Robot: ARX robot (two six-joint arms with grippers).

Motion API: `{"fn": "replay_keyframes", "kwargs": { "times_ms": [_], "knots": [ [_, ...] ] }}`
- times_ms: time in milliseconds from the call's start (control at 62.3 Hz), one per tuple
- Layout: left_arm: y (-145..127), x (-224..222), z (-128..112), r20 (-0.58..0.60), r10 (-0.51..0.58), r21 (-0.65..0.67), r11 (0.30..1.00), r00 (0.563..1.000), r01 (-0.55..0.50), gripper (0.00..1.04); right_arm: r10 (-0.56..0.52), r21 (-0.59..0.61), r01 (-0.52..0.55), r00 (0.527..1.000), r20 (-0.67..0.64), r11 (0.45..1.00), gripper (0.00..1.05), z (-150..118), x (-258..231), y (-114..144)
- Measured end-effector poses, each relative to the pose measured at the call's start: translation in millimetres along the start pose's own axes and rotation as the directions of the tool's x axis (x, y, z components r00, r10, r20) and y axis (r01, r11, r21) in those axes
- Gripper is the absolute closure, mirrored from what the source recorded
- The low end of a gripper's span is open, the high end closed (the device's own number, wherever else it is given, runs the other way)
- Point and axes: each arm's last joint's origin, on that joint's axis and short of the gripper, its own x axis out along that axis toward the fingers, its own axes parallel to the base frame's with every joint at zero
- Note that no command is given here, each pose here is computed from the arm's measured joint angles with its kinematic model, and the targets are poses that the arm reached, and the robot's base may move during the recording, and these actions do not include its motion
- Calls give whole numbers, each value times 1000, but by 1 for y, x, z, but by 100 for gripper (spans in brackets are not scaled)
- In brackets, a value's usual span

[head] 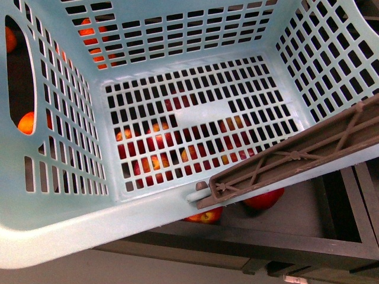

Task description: Pick mango and avocado into basket

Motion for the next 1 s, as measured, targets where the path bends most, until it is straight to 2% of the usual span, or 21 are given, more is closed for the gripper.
{"fn": "replay_keyframes", "kwargs": {
  "times_ms": [241, 434, 514, 755, 851, 996],
  "knots": [
    [0, 0, 0, -1, -1, 0, 1000, 1000, 1, 89, 125, -118, -129, 991, -45, 985, 33, -18, -75, -11],
    [0, 0, 0, 2, 1, 0, 1000, 1000, -1, 89, 261, -251, -288, 956, -138, 924, 33, -54, -157, -21],
    [0, 0, 0, -1, 0, 0, 1000, 1000, 0, 89, 330, -312, -368, 929, -169, 876, 33, -68, -188, -19],
    [0, 0, 0, 0, 0, 0, 1000, 1000, 0, 89, 458, -428, -514, 858, -234, 744, 33, -99, -244, -14],
    [0, 0, 0, 0, 0, 0, 1000, 1000, 0, 89, 517, -502, -580, 811, -275, 642, 33, -123, -268, -7],
    [0, 0, 0, 0, 0, 0, 1000, 1000, 0, 89, 553, -554, -638, 760, -341, 535, 33, -152, -286, -1]
  ]
}}
